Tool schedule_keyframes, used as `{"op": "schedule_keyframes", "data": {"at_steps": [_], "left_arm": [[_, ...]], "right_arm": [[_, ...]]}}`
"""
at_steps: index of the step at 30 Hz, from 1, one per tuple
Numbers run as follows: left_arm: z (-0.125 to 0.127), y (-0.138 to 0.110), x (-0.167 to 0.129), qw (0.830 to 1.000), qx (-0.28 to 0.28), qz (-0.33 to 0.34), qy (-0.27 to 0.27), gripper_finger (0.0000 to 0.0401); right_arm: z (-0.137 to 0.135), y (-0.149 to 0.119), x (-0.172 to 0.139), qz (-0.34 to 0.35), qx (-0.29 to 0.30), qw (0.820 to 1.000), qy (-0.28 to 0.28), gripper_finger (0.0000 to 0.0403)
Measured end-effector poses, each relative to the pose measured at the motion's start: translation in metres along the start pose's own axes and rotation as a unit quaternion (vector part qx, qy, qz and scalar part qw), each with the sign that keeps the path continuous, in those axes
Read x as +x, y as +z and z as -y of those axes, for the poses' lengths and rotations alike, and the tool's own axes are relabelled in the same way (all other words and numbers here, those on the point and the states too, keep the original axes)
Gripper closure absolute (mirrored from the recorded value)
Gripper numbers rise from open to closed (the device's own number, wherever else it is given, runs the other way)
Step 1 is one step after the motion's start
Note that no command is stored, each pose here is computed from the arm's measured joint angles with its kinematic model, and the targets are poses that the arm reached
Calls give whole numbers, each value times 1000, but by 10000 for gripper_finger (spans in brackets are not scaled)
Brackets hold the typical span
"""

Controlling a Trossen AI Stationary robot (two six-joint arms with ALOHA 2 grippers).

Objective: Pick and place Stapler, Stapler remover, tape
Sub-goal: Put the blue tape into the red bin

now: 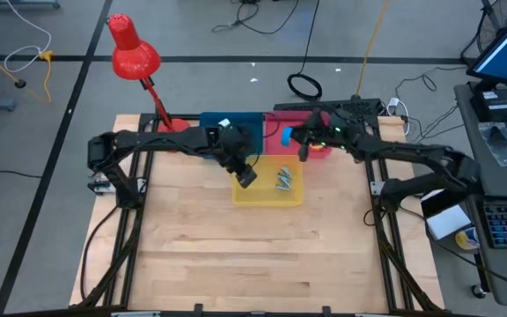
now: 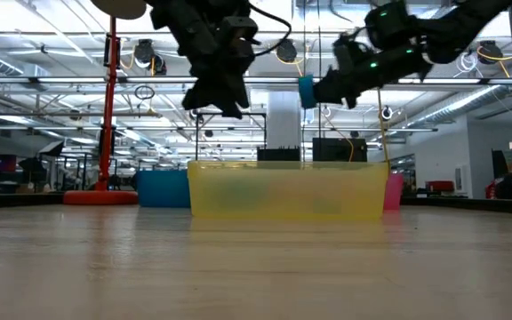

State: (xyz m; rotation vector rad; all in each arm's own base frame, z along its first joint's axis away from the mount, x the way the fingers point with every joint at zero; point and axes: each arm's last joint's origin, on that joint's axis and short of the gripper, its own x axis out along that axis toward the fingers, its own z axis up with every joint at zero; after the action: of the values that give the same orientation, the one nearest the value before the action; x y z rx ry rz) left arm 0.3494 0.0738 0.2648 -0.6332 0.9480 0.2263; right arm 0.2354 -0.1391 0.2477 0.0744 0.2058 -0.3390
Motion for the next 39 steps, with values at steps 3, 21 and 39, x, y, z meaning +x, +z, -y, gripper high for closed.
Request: {"op": "schedule_keyframes", "data": {"at_steps": [3, 21, 39], "left_arm": [[-3, -17, -2, 1000, -15, -3, 13, 290], [-26, -118, -14, 984, -80, 160, -13, 290], [-67, -193, -57, 957, -94, 257, -98, 290]], "right_arm": [[9, 1, 25, -47, -3, 999, -4, 369], [68, -34, 109, -328, 35, 943, -40, 369], [66, -53, 120, -369, 1, 927, -68, 333]]}}
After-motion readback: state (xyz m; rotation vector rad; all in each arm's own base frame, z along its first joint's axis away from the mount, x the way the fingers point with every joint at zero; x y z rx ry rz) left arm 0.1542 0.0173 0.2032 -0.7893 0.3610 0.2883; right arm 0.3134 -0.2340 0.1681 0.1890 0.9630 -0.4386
